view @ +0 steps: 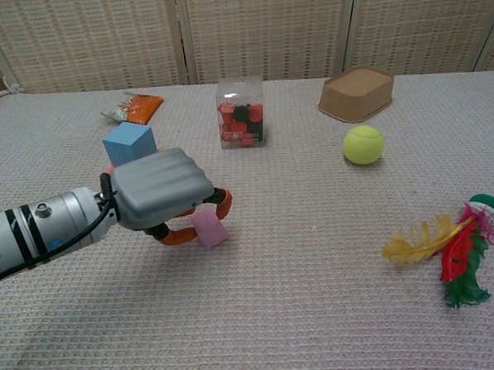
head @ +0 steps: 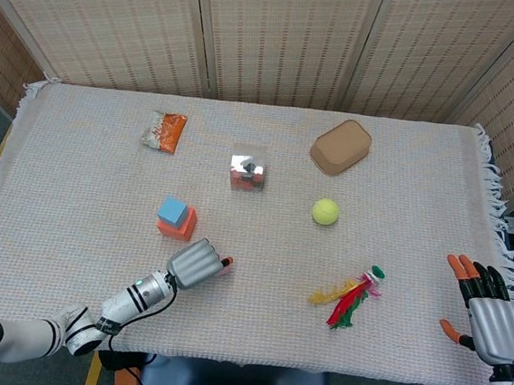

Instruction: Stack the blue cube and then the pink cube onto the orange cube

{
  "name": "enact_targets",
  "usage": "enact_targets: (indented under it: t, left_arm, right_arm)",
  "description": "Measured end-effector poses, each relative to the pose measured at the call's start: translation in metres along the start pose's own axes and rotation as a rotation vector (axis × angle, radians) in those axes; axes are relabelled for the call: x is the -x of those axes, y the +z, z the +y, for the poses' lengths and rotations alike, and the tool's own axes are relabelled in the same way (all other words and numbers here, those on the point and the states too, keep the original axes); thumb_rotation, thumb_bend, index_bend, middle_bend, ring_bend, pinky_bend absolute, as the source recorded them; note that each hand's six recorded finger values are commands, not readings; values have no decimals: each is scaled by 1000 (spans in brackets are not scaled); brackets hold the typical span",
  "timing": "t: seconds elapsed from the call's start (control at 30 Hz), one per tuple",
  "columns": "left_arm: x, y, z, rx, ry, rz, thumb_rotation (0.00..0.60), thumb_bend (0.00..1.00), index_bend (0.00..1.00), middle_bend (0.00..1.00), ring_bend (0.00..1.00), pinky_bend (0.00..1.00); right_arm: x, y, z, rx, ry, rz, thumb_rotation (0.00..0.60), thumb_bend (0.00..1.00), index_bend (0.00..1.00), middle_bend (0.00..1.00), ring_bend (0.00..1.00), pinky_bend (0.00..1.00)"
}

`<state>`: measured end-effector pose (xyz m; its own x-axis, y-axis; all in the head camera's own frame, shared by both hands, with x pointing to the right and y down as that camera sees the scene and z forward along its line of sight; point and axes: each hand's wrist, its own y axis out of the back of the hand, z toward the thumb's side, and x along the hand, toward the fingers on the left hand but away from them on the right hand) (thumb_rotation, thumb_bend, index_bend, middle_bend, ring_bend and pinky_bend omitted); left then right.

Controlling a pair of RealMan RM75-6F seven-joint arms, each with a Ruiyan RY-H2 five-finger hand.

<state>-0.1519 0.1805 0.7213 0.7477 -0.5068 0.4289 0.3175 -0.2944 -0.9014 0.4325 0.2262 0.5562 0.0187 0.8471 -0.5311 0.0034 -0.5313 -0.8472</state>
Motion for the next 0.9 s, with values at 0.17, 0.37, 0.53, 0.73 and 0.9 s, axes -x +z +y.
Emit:
enact_targets:
  t: [0.17, 0.37, 0.53, 0.73, 0.9]
  left_arm:
    - [3, -3, 4, 85, -20, 26, 600, 358, 497, 1000, 1000, 1000]
    - [18, -16, 14, 155, -58, 79, 600, 386, 527, 1000, 1000, 1000]
    - [39, -27, 28, 154, -97, 126, 600, 388, 530, 1000, 1000, 1000]
    - [70, -37, 53, 90, -134, 194, 600, 414, 589, 1000, 1000, 1000]
    - [93, -55, 69, 58, -173, 297, 600, 426, 604, 1000, 1000, 1000]
  right_arm:
    - [0, 0, 0, 2, -1, 1, 600, 107, 0, 0, 0, 0]
    - [-1, 0, 0, 2, 4, 5, 600, 106, 0, 0, 0, 0]
    - [-2, 2, 0, 5, 4, 14, 600, 107, 0, 0, 0, 0]
    - [-4, 6, -1, 8, 13, 36, 600, 107, 0, 0, 0, 0]
    - [-4, 9, -3, 10, 24, 52, 600, 107, 0, 0, 0, 0]
